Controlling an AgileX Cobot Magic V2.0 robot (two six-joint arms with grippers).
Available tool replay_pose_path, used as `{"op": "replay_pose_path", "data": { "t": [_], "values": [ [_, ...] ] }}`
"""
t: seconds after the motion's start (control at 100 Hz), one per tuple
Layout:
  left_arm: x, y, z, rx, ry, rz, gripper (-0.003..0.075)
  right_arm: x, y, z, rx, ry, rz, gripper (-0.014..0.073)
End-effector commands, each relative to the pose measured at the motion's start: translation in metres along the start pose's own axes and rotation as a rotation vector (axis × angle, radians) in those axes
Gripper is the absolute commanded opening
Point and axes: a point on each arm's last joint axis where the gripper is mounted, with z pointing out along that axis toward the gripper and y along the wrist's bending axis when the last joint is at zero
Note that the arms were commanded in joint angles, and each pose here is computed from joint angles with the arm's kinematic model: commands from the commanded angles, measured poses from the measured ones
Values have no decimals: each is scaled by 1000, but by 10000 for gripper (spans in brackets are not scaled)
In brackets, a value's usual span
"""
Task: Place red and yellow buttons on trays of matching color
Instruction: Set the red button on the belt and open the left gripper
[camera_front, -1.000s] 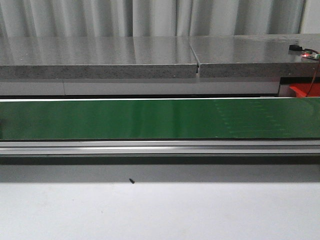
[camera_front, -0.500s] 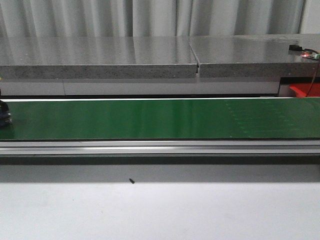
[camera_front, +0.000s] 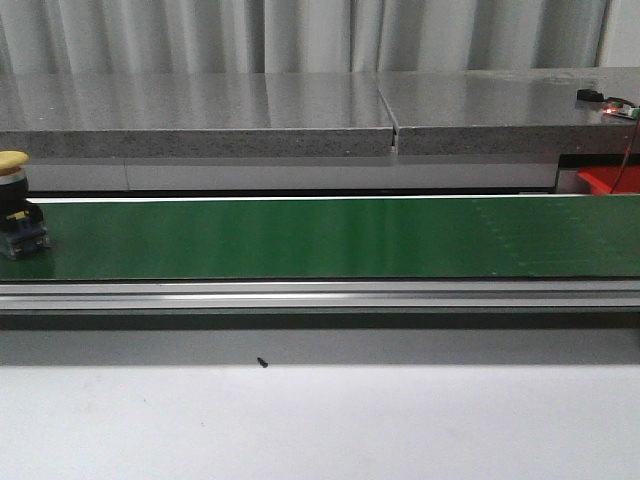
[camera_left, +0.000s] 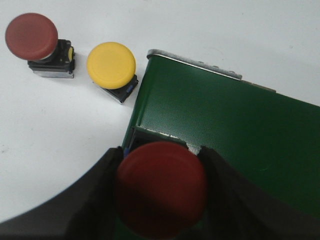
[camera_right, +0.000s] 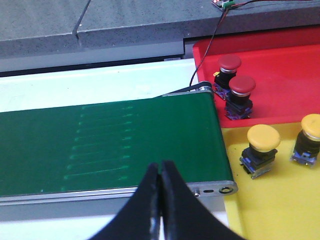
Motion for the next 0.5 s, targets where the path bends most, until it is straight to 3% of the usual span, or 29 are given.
{"op": "replay_pose_path", "data": {
  "t": [0.0, 0.14, 0.34, 0.4, 0.49],
  "values": [
    [-10, -5, -13, 11, -72, 2, 159, -15, 2, -3, -10, -102, -12, -67],
    [-6, -5, -6, 20, -16, -2, 232, -15, 2, -3, -10, -102, -12, -67],
    [-5, -6, -7, 36, -5, -14, 559, -15, 2, -3, -10, -102, -12, -67],
    [-7, -9, -11, 58, -23, -30, 624, -15, 2, -3, -10, -102, -12, -67],
    [-9, -14, -20, 101, -59, -17, 629, -15, 2, -3, -10, -102, -12, -67]
  ]
}}
